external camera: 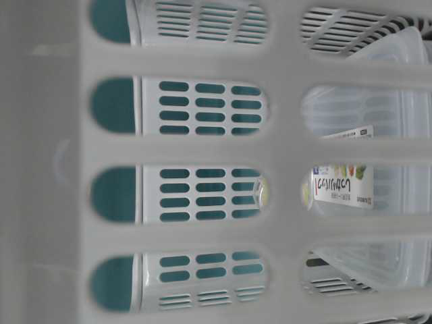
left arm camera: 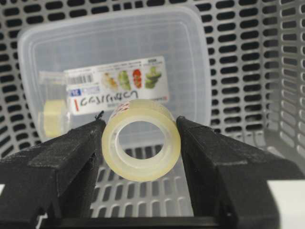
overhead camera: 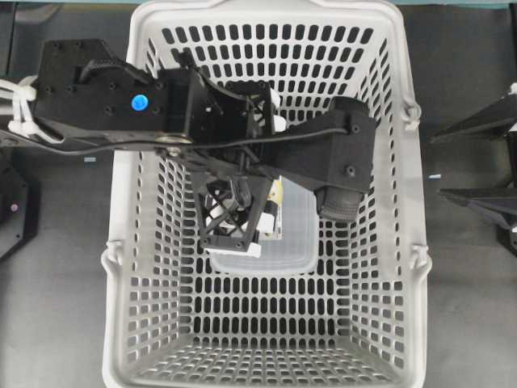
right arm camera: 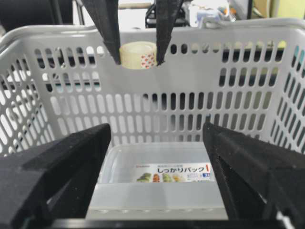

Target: Pick up the cellophane tape from the shopping basket with the left arm.

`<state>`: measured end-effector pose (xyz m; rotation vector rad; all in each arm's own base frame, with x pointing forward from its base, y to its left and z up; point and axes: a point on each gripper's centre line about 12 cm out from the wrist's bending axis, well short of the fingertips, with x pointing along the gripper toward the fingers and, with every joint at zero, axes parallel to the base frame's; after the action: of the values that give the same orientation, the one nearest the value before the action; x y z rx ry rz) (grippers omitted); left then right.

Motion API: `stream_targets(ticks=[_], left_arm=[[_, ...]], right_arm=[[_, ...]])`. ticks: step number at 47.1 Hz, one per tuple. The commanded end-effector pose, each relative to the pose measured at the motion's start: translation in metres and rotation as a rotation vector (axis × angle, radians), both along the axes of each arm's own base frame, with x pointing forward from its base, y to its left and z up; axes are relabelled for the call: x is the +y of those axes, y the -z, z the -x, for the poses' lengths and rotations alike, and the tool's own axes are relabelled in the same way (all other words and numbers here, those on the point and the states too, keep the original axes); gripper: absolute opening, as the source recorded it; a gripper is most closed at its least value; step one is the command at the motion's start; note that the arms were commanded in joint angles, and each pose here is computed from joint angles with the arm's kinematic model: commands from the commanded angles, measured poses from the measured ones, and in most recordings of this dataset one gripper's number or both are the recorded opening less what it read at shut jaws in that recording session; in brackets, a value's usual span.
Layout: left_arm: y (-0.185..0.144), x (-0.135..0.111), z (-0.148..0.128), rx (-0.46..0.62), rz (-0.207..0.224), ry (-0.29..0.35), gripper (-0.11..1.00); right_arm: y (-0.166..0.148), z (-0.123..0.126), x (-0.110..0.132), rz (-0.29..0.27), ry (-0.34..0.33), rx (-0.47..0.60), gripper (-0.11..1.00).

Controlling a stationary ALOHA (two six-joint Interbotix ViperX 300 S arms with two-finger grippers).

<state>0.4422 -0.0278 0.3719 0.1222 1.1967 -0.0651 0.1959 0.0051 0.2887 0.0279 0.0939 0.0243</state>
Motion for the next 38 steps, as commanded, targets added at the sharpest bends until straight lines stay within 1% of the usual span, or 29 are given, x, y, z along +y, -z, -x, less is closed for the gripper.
stream_targets(ticks=[1,38], left_arm=[[-0.0112,0.0012,0.0021,-0.032,-0.002,0.001,0.5],[-0.0076,0.0031,0.0005,-0.02,-0.003,-0.003,0.5]], right_arm=[[-0.0107,-0.002,0.0003,-0.004,-0.001,-0.032,0.75],[-0.0107,-0.002,0.0025,-0.003,-0.012,-0.032,0.75]])
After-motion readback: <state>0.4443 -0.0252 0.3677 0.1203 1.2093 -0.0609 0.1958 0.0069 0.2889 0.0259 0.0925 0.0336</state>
